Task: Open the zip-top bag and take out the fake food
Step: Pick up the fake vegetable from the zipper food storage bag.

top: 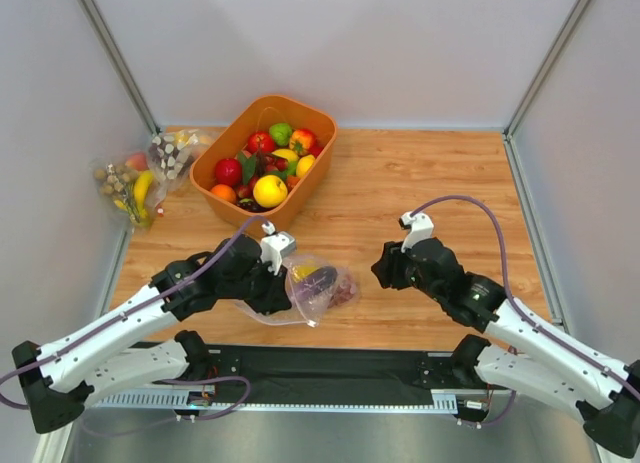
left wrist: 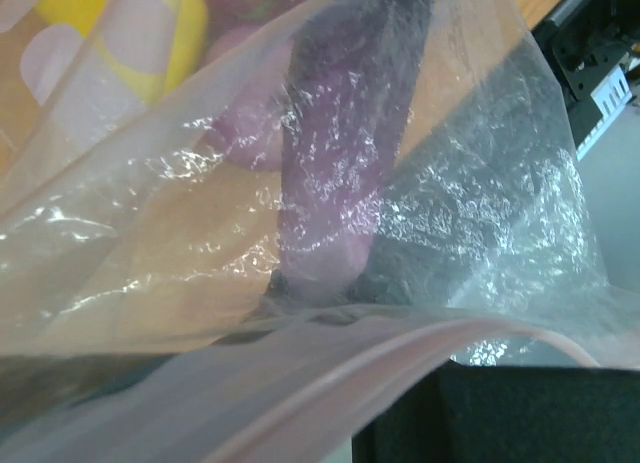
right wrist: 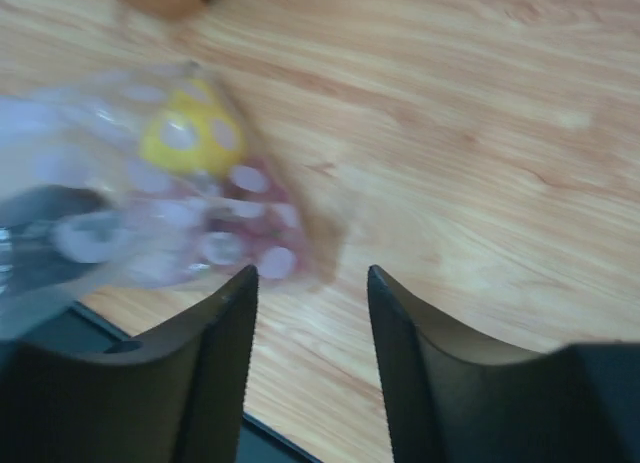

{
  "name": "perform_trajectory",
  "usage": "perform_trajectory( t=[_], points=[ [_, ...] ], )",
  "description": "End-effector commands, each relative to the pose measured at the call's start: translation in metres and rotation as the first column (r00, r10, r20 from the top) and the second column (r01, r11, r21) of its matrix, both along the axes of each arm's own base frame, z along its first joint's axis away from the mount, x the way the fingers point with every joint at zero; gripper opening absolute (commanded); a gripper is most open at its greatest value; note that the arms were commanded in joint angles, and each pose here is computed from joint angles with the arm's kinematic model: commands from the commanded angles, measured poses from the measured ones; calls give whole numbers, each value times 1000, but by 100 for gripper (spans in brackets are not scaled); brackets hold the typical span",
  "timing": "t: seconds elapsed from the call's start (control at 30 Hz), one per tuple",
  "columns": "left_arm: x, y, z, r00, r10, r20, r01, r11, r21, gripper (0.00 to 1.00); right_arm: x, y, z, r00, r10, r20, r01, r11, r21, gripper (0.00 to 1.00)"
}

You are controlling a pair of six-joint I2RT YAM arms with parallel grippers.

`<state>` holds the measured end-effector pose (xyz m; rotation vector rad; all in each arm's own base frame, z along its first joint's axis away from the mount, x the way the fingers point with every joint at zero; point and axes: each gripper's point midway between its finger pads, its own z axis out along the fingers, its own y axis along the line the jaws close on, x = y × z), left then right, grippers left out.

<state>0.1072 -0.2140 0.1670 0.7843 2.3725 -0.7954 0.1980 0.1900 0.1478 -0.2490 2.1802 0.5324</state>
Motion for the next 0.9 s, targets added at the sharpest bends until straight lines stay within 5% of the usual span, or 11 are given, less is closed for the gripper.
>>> perform_trajectory(
  t=[0.0, 0.3, 0.7, 0.87],
  points=[
    [14, -7, 8, 995, 97, 4, -97, 994, -42, 0, -19, 35, 63, 985, 148, 95, -163, 969, 187, 53],
    [45, -30, 4, 982, 185, -29, -186, 982, -37, 0, -83, 80, 104, 957, 239, 164, -280, 906, 318, 51],
    [43, -39, 23, 987, 154, -48, -158, 984, -82, 0, -88, 112, 132, 914, 240, 327, -292, 949, 118, 70],
    [37, -29, 38, 993, 119, -22, -120, 992, -44, 0, -81, 113, 142, 904, 228, 361, -269, 961, 67, 69]
  ],
)
